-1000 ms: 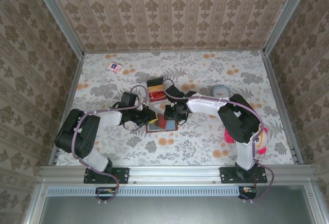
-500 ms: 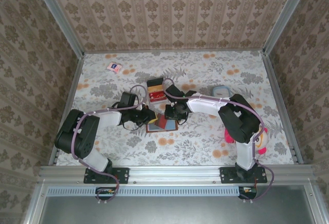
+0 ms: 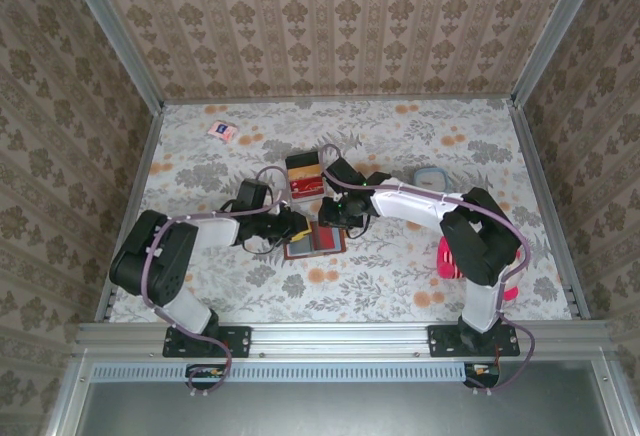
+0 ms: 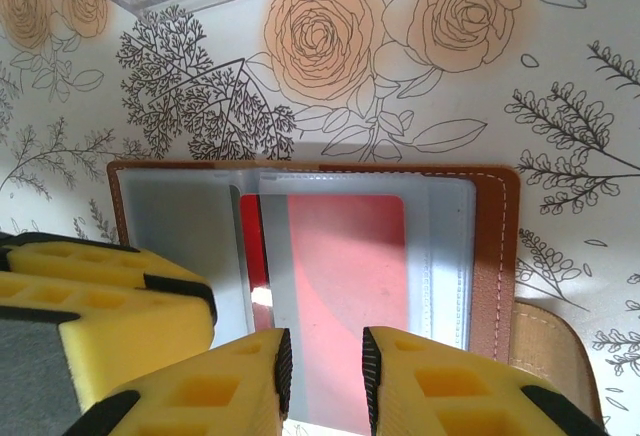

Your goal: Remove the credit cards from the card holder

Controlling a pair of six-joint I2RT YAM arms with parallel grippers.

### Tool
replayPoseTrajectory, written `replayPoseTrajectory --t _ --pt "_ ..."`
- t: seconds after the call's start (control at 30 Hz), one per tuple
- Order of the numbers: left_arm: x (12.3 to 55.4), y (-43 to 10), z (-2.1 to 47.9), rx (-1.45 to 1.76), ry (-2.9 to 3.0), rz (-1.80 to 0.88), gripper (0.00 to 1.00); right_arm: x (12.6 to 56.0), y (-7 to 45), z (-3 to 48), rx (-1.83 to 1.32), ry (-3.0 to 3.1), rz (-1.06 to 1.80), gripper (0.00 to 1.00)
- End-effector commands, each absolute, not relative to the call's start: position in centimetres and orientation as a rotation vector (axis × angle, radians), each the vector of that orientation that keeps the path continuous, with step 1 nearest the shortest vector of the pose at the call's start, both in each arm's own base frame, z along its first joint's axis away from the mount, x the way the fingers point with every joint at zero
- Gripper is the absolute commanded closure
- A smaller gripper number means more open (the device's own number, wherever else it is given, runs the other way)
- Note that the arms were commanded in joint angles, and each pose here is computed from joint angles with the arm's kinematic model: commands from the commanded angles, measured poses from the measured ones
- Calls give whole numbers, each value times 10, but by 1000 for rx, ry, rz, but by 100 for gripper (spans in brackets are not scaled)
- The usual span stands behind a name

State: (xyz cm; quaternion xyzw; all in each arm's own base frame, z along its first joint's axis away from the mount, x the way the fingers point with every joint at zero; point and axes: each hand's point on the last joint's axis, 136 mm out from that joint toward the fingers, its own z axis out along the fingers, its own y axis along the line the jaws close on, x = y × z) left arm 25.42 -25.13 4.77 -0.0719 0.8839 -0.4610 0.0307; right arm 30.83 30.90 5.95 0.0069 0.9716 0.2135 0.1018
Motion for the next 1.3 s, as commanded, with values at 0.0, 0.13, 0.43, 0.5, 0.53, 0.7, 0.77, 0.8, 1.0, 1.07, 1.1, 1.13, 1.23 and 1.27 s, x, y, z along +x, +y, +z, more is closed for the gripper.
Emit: replayPoseTrajectory --t 0.0,0.13,0.43,0.5,0.53,0.7,0.77,0.8,1.0,1.07,1.1,1.13,1.23,1.27 --pt "253 -253 46 -245 2733 -1442 80 294 301 36 53 2957 575 71" --pt "242 -257 39 -244 2788 -1380 79 292 298 24 62 2986 533 71" --pt "243 -255 27 -273 2836 -1315 81 289 294 6 65 3026 486 71" --pt "243 -253 25 -273 2842 -1294 81 289 293 5 65 3029 482 72" --pt "243 -252 25 -272 2843 -1283 81 289 293 3 66 3033 478 72" --pt "243 -251 25 -259 2853 -1257 82 288 292 0 62 3041 469 72" --pt "244 -252 25 -254 2850 -1271 85 288 292 -2 63 3044 466 73" --pt "244 -254 26 -254 2846 -1282 86 288 292 -2 60 3044 466 73" --pt "246 -260 30 -228 2825 -1336 89 286 292 -4 56 3052 467 73" --pt "246 -261 31 -219 2821 -1346 89 286 292 -4 55 3052 467 73" --pt "247 -261 32 -215 2819 -1348 88 286 292 -5 55 3054 467 73" --pt "247 -262 32 -211 2818 -1351 88 286 293 -5 52 3055 469 73" --pt "247 -263 33 -202 2813 -1364 88 286 294 -5 48 3055 477 73" --pt "248 -264 34 -200 2810 -1367 88 285 293 -6 49 3058 474 73"
